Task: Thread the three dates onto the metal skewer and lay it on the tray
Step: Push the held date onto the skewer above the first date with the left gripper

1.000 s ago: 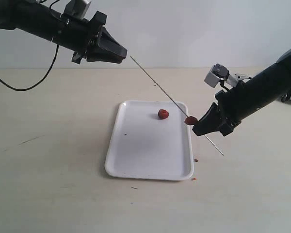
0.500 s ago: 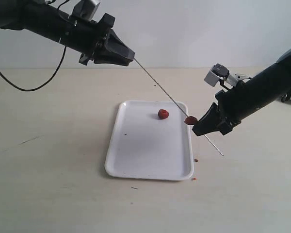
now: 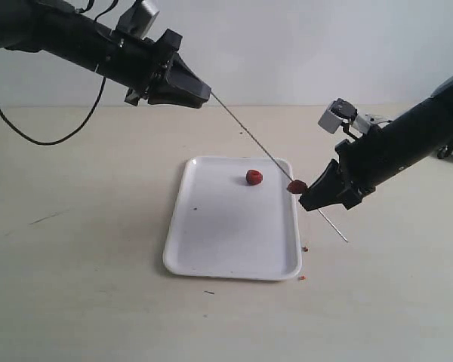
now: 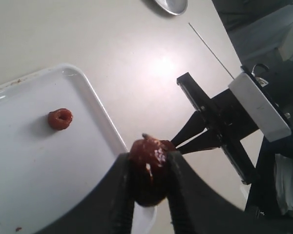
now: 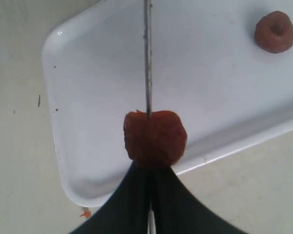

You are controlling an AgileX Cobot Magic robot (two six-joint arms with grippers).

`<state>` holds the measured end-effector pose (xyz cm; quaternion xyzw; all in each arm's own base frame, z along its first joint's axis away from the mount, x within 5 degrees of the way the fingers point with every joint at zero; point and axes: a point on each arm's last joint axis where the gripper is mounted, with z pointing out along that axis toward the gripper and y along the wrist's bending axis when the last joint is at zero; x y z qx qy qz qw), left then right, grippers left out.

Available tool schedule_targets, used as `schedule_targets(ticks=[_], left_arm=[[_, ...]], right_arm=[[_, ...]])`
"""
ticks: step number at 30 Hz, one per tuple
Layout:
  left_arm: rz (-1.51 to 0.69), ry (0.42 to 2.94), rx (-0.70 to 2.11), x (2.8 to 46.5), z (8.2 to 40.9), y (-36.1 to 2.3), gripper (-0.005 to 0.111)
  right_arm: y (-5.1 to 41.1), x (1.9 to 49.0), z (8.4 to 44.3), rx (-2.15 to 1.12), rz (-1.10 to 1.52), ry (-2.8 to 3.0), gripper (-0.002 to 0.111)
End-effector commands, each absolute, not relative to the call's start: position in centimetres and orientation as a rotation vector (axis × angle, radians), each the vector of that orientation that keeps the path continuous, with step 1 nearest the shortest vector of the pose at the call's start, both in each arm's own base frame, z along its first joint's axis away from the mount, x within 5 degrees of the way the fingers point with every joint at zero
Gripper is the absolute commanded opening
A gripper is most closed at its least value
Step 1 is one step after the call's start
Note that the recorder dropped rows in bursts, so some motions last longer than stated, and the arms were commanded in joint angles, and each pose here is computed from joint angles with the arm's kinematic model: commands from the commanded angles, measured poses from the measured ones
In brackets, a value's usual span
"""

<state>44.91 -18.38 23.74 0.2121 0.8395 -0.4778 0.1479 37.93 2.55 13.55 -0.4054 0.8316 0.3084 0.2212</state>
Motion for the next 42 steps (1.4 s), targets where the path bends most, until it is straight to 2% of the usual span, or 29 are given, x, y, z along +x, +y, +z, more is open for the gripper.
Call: schedule_targets(ticks=[1,31,42], left_arm=[[-1.394,2.382,0.551,45.7,24.2,-16.5,0.022],[-1.404,2.373,0.669,44.5,23.9,-19.5,0.022],[-1.400,2.414,0.822,42.6,22.5,-23.7,0.022]], right_arm=[[2.4,37.8,14.0,-1.144,0.842,2.290,0.000],[2.7,37.7,14.3,-1.128,0.895,2.272,0.000],[2.9,37.7,14.5,-1.120,0.924,2.244,0.000]])
